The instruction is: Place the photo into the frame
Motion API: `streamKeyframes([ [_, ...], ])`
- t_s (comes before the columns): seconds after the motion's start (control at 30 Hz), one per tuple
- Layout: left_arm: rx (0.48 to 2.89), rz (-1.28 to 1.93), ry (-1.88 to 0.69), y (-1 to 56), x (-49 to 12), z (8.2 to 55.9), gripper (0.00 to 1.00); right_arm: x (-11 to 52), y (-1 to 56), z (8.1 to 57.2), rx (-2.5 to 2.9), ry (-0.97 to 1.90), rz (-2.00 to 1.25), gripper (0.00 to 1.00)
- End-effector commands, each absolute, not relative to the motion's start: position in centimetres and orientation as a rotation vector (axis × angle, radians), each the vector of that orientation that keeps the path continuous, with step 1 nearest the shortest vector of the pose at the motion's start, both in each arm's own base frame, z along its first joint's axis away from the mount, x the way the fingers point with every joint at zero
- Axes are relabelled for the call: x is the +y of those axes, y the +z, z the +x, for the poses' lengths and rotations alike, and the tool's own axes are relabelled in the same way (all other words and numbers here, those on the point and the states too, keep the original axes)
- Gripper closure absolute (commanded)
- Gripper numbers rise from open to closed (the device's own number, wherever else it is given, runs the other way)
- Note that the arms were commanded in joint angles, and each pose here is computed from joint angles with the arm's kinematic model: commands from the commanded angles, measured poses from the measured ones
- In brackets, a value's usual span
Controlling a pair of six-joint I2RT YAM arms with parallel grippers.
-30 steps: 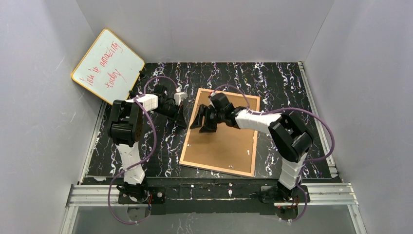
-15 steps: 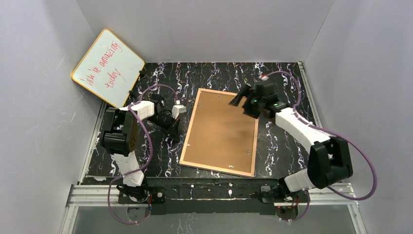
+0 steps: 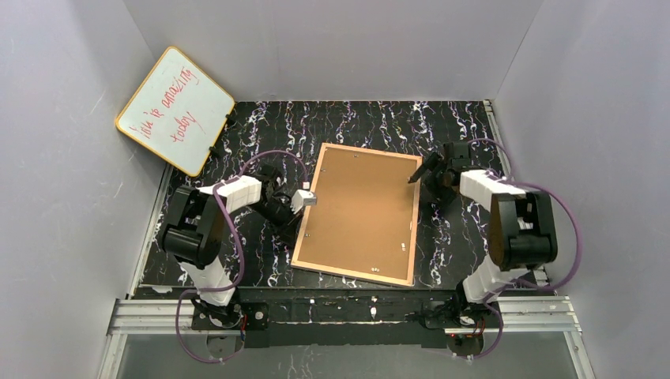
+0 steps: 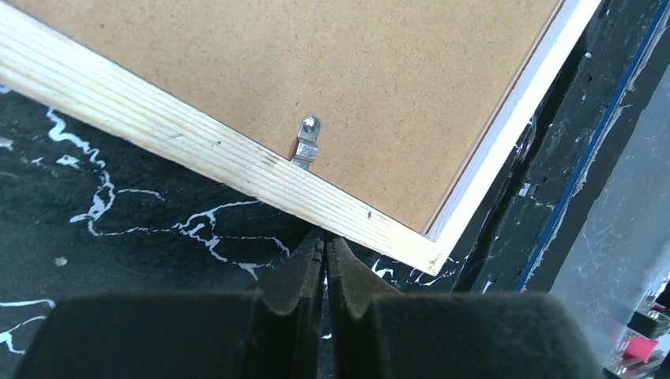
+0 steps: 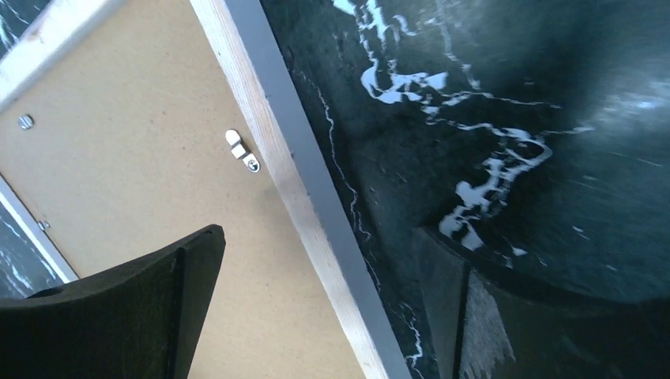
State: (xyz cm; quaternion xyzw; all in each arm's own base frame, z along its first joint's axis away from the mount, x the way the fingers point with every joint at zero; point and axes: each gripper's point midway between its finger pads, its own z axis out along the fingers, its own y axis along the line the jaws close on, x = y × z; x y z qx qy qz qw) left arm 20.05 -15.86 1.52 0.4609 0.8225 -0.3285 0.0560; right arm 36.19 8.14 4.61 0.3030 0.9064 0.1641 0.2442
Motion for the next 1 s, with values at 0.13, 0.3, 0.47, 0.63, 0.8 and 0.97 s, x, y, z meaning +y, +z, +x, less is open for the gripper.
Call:
streamKeyframes([
  [0.13,2.469,1.638,-0.878,-1.2,-17.8,18.3,0.95,14.0,4.5,41.7,2.478,0.766,0.784,0.01],
  [0.3,2.426,1.747,-0.915,-1.6,-22.4,17.3,0.95,23.1,5.5,44.8,2.553,0.944,0.517,0.01],
  [0.47,2.361,1.798,-0.996,-0.5,-26.7,16.4,0.85,31.7,6.7,45.7,2.622,1.01,0.188,0.01],
  [0.63,2.277,1.794,-1.082,3.3,-27.3,15.9,0.46,29.0,10.4,49.3,2.497,0.867,0.218,0.01],
  [0.8,2.231,1.834,-1.156,7.5,-24.6,15.1,0.17,22.6,14.4,50.5,2.404,0.733,0.349,0.01],
  [0.97,2.22,1.754,-1.13,11.0,-21.4,18.7,0.13,16.4,15.1,46.9,2.42,0.532,0.509,0.01],
])
